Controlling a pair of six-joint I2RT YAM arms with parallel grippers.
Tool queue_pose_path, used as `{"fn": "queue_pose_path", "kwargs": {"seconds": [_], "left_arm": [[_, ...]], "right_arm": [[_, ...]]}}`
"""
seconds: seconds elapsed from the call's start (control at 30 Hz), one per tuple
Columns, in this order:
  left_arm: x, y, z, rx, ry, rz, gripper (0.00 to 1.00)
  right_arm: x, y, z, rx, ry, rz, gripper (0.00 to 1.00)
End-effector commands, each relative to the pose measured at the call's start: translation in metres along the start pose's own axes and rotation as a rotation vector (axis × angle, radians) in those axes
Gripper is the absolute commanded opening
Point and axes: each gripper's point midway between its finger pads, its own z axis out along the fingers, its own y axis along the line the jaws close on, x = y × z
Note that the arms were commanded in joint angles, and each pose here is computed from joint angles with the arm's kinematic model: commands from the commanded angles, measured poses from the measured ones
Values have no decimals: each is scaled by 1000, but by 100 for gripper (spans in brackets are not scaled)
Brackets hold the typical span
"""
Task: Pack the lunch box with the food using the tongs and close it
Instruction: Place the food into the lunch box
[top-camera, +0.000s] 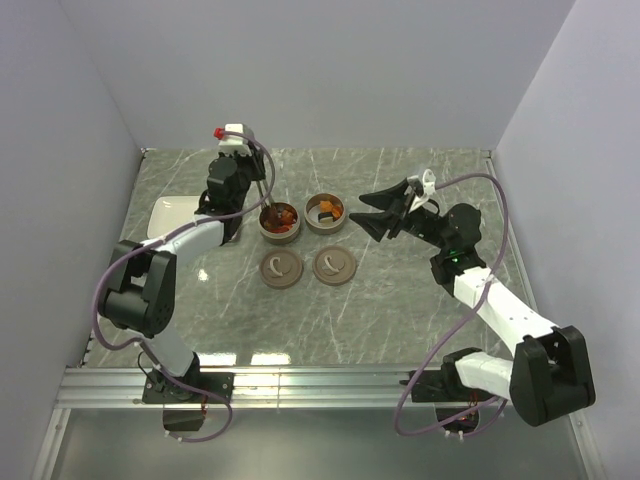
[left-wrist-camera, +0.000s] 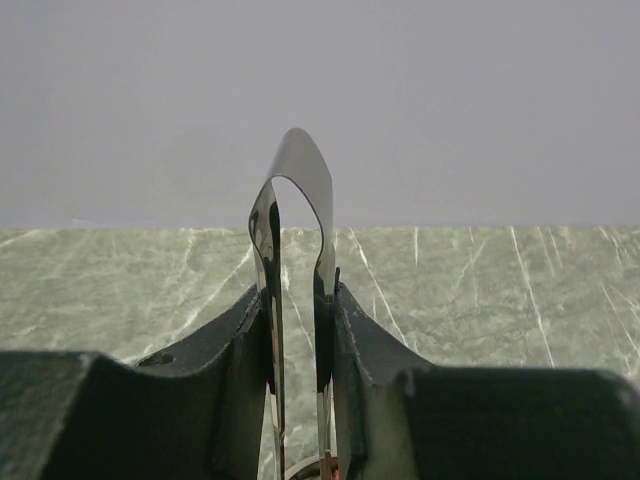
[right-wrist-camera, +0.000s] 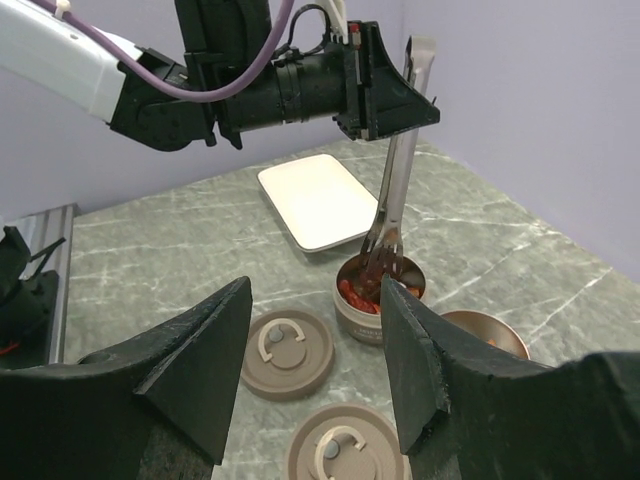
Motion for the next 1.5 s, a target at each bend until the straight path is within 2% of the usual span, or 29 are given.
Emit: {"fn": "queue_pose_path", "kwargs": {"seconds": [0.0,0.1,0.2,0.3,0.57,0.77,1.13,1.3,1.47], "left_arm": [[-19,-18,10,49,-44,-17,12],[-15,-23,10,47,-38,-10,16],[-17,-25,8,33,-41,-1,32],[-22,-27,4,30,-50,4,38],[-26,-32,2,39,-56,0,44],[-38,-35,-4,41,-86,-4,45],[-88,-38,-31,51,-198,-42,43],[-99,-14,-41,-70,-184,19,39],[-98,24,-52,-225,-87,106,38]], "right_arm": [[-7,1,-4,29,-16,-41,61],[-6,1,-5,38,-12,-42,61],[-6,2,-6,40,-10,-44,61],[-4,1,-7,45,-7,-41,61],[-1,1,-9,55,-1,-40,61],[-1,0,-10,61,-1,-43,61],[-1,4,-12,51,-5,-47,61],[-1,6,-11,39,-9,-51,61],[-2,5,-7,21,-14,-57,61]]}}
